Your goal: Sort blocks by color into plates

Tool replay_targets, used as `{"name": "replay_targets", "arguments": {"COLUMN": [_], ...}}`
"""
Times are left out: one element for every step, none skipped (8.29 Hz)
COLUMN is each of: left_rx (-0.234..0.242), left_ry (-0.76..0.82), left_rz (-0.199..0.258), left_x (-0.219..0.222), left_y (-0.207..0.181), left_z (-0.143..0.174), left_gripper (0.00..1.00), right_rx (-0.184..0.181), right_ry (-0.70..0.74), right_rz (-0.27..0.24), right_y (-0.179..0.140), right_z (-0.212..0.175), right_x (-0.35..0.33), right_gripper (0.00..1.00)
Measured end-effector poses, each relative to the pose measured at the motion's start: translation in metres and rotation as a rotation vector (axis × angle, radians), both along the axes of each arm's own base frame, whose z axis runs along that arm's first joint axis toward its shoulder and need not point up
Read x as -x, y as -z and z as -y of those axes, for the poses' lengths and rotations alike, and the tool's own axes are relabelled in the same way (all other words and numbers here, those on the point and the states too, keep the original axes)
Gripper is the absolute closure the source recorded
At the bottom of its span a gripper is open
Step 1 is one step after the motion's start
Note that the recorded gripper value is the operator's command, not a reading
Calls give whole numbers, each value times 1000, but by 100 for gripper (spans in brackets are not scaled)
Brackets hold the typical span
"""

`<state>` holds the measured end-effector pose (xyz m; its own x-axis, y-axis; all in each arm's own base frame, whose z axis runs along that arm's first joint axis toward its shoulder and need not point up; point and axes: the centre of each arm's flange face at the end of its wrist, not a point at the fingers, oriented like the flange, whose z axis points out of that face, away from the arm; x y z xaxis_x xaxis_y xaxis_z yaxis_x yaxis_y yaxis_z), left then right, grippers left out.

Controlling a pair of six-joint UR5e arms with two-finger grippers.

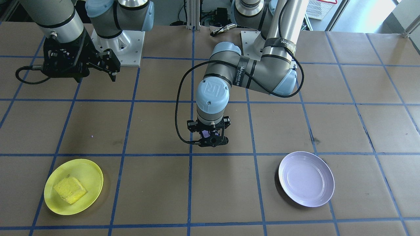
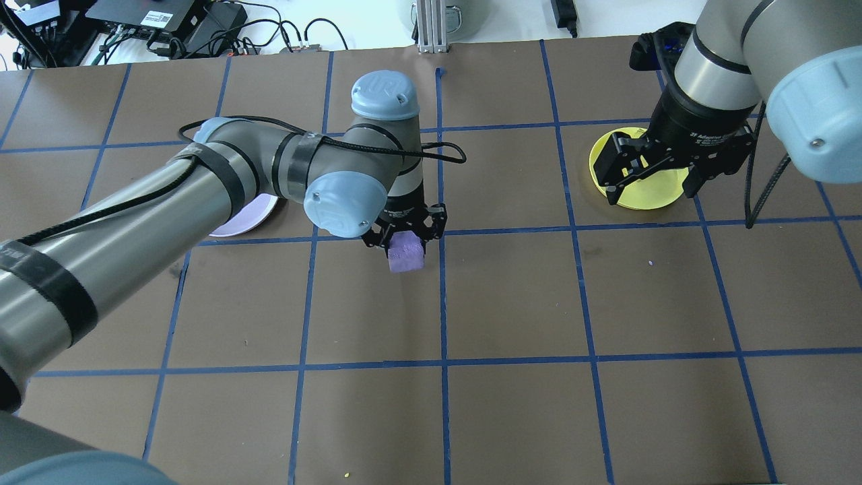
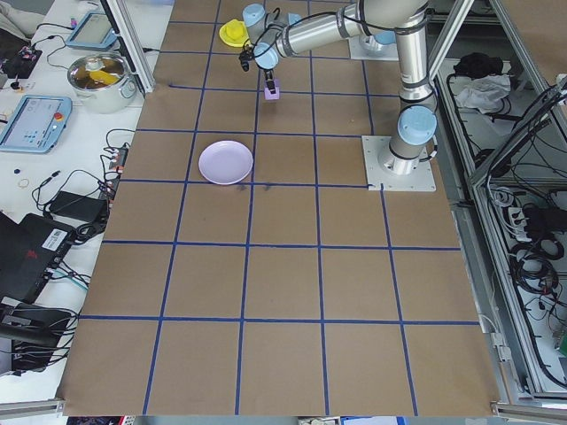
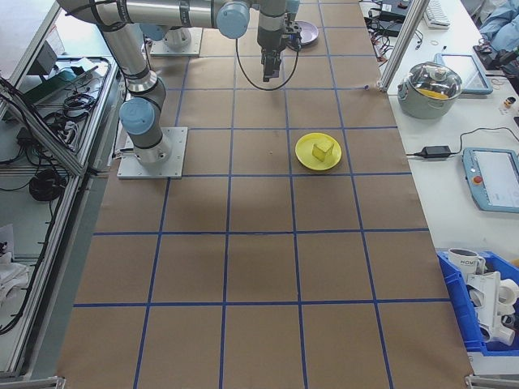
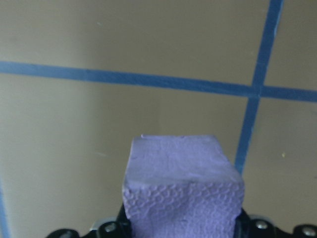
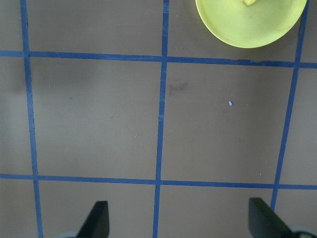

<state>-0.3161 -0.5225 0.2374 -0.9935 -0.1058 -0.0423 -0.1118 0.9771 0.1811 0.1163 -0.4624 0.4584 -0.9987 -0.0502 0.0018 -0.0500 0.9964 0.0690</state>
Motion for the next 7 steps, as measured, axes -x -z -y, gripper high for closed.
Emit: {"name": "replay_targets", "arguments": {"left_rx": [24,44,61,80,97,105,95], "left_ry": [34,61,92,120,145,167,195], "left_rz": [8,6,-5,-15,-22,-29,-40], "left_x": [-27,-64,-106,-148,-192,-234,-271], "left_y": [-27,-53,-73,-88,-98,-100,-90], "left_z": [11,27,45,63,80,94,105], "left_gripper": [100,100,100,100,100,100,100], "right_rx": [0,1,1,1,0,0,-2], "right_ry": [0,0,0,0,0,0,0], "right_rz": [1,2,2,2,2,2,2], "right_y": [0,0,0,0,0,0,1], "right_z": [0,0,0,0,0,0,0], "right_x": [0,0,0,0,0,0,0], "right_gripper": [0,0,0,0,0,0,0]}}
